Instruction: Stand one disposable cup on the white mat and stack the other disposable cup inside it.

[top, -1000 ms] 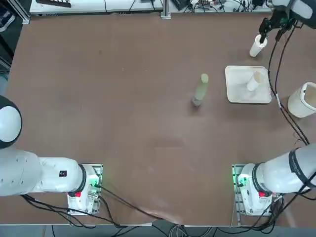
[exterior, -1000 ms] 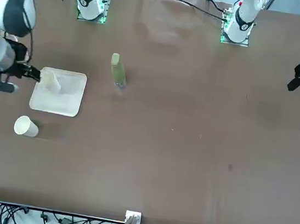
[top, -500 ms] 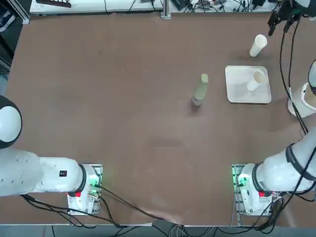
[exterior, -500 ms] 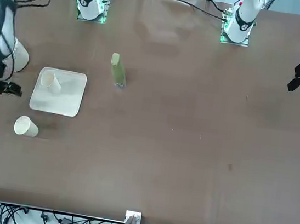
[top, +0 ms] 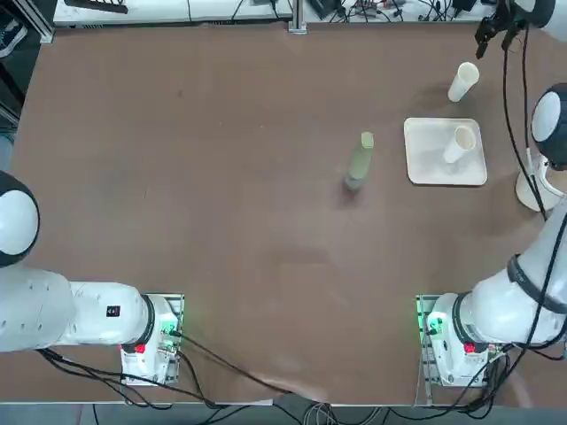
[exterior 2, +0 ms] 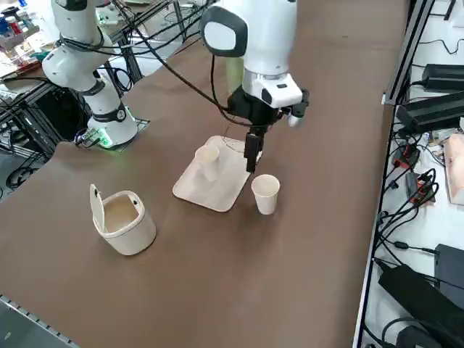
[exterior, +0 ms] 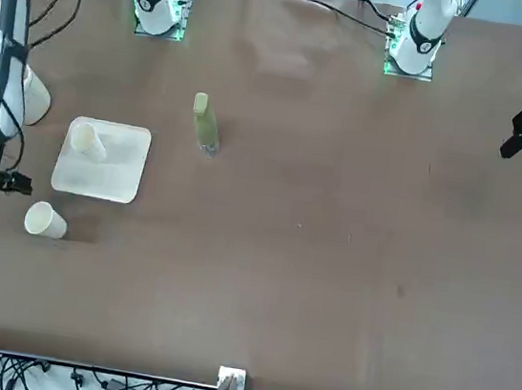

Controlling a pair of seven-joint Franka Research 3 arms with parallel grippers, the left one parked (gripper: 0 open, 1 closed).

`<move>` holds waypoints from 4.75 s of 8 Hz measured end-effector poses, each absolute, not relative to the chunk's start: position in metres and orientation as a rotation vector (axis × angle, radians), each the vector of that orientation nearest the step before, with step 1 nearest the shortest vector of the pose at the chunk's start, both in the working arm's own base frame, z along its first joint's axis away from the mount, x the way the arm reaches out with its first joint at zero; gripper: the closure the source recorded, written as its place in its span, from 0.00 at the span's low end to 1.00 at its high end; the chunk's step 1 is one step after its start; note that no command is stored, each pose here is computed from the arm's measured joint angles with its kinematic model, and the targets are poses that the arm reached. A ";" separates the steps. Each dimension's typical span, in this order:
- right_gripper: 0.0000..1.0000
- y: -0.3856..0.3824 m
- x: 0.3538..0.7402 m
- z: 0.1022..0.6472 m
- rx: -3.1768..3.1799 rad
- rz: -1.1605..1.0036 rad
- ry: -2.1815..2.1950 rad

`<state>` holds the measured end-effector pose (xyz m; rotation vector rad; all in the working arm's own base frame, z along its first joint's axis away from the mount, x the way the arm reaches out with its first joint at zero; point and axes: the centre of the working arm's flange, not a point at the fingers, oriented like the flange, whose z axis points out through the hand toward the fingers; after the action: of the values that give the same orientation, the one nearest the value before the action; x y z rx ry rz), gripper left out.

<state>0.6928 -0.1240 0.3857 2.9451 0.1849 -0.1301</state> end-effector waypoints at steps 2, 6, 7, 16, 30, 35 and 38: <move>0.00 -0.121 0.703 0.367 2.973 -0.073 0.180; 0.00 -0.109 0.717 0.325 3.027 0.005 0.146; 0.00 -0.100 0.719 0.319 3.030 0.001 0.142; 0.62 -0.094 0.704 0.270 3.036 -0.107 0.101; 0.98 -0.050 0.544 0.415 3.112 -0.337 -0.129; 0.98 -0.046 0.523 0.383 3.100 -0.359 -0.107; 0.98 -0.049 0.524 0.381 3.072 -0.334 -0.083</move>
<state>0.5241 -0.0487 0.3809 3.0716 -0.0828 -0.3335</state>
